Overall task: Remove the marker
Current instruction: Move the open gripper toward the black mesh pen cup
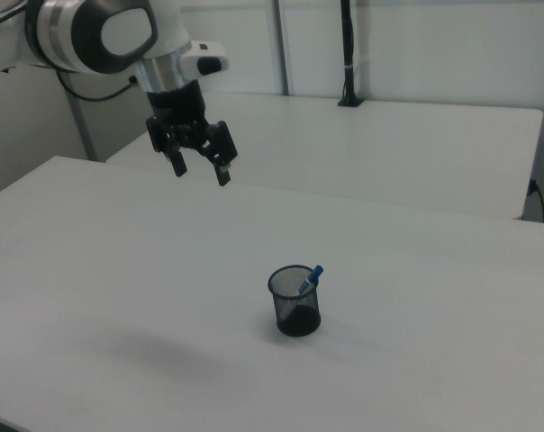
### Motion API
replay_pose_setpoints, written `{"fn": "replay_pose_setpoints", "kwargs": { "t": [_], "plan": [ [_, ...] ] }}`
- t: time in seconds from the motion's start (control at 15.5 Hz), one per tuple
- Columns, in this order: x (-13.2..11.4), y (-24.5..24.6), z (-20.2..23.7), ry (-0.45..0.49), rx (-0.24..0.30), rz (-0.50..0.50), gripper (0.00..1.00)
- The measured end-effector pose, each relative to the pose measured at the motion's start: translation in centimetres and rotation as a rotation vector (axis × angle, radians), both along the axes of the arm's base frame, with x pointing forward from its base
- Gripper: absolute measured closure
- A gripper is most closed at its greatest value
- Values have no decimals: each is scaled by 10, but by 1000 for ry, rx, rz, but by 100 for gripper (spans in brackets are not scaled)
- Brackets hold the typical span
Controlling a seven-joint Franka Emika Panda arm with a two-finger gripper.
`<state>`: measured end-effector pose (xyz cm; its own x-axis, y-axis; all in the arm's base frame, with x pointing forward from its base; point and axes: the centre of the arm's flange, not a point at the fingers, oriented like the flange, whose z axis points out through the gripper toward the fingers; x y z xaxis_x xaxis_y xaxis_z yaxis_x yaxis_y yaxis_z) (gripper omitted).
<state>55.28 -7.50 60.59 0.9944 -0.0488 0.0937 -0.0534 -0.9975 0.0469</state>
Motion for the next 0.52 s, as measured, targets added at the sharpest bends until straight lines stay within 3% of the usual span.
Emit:
{"fn": "replay_pose_setpoints", "kwargs": {
  "t": [0.26, 0.52],
  "plan": [
    [1, -27, -14, 32, -8, 56, 0],
    [8, -60, -38, -13, -21, -56, 0]
  ]
}}
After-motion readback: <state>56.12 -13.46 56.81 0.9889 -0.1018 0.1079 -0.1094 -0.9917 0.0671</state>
